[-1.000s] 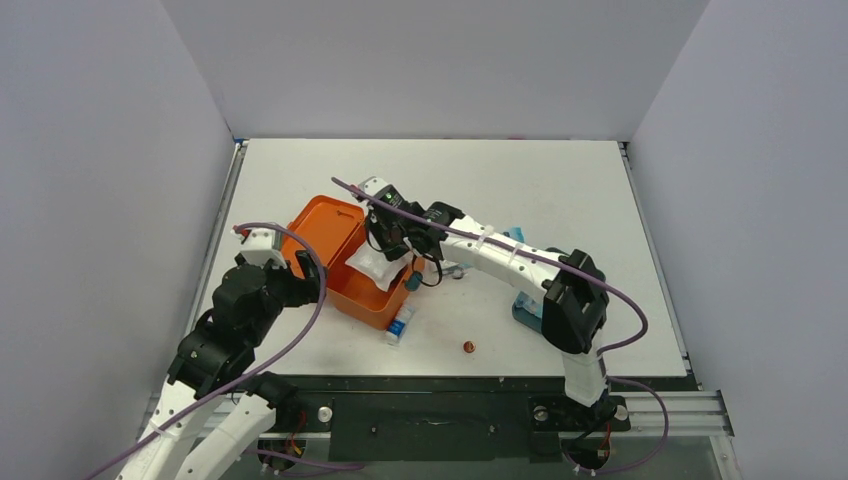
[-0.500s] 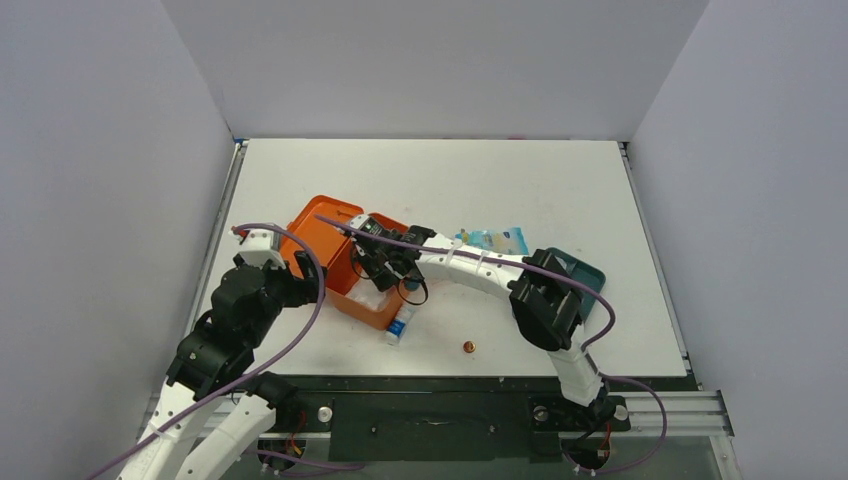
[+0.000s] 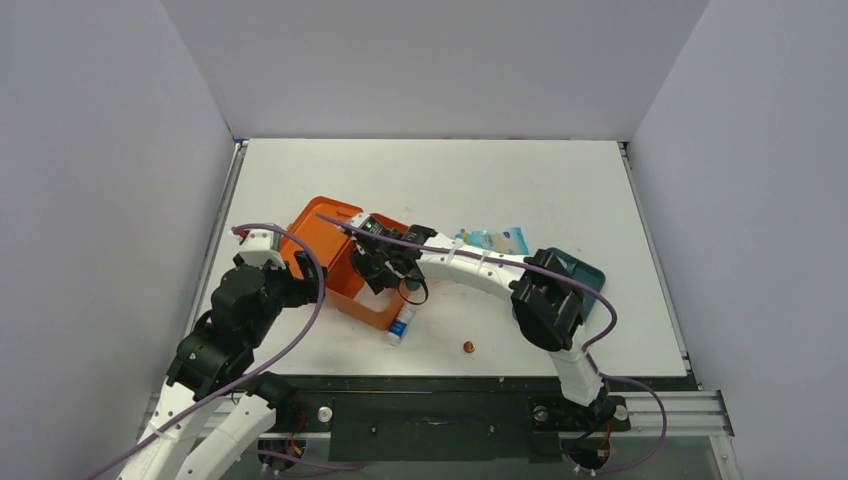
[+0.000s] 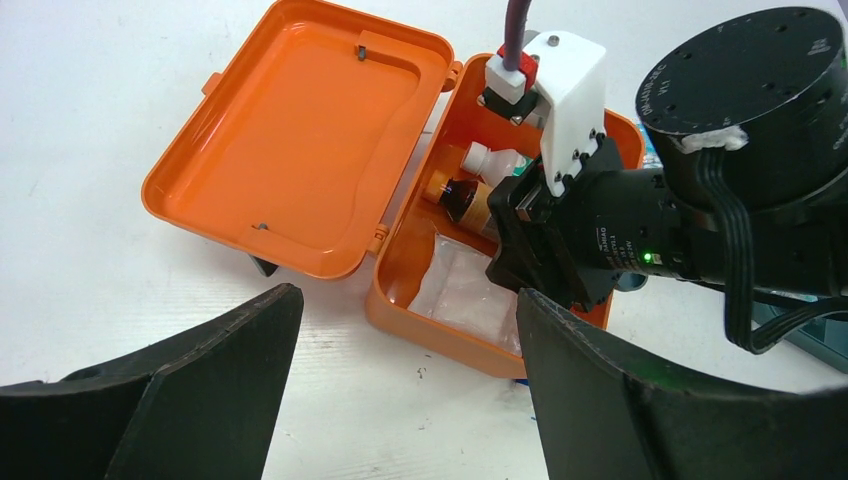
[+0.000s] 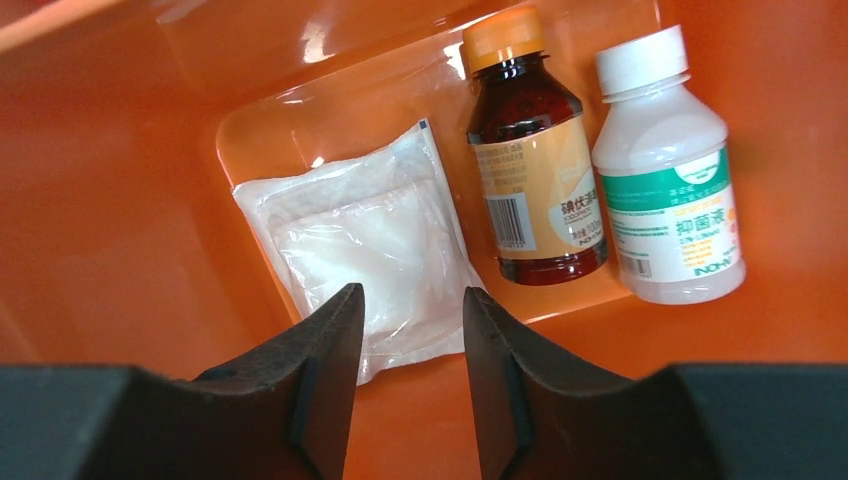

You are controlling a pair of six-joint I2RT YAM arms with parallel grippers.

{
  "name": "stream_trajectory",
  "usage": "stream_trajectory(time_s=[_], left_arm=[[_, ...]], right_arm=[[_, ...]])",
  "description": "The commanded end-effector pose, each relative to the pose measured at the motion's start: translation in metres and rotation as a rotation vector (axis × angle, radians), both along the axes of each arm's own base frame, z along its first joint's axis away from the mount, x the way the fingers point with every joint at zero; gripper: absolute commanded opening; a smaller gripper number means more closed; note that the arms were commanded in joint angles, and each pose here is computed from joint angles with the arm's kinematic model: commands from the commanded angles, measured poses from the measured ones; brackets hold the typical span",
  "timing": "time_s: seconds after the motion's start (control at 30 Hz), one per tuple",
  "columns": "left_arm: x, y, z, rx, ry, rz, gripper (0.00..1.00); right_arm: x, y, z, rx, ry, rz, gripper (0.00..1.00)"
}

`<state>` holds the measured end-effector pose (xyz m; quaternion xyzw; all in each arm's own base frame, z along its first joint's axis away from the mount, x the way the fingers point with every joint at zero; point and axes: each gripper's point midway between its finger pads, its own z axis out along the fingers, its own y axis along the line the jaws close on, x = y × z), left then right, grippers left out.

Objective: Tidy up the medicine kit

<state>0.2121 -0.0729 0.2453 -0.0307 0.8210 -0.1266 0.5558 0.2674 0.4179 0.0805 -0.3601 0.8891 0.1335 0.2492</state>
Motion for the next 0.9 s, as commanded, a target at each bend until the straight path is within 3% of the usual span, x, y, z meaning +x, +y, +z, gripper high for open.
stream_trajectory(time_s=[0.0, 0.17, 0.43, 0.7, 0.87], left_arm=[[0.003, -0.003, 0.005, -0.016, -0.021, -0.003, 0.77], [0.004, -0.004, 0.004, -0.014, -0.017, -0.006, 0.77], [0.004, -0.004, 0.004, -0.012, -0.016, -0.005, 0.77], [0.005, -0.004, 0.001, -0.006, -0.007, -0.006, 0.77], [0.006, -0.006, 0.000, -0.004, -0.001, -0.011, 0.77]], right_arm=[[0.016, 0.009, 0.078, 0.130, -0.131, -0.038, 0.39], [0.029, 0.002, 0.125, 0.203, -0.200, -0.094, 0.53], [0.059, -0.048, 0.172, 0.261, -0.287, -0.247, 0.58], [0.079, -0.112, 0.180, 0.255, -0.316, -0.402, 0.58], [0.082, -0.144, 0.159, 0.237, -0.288, -0.508, 0.57]])
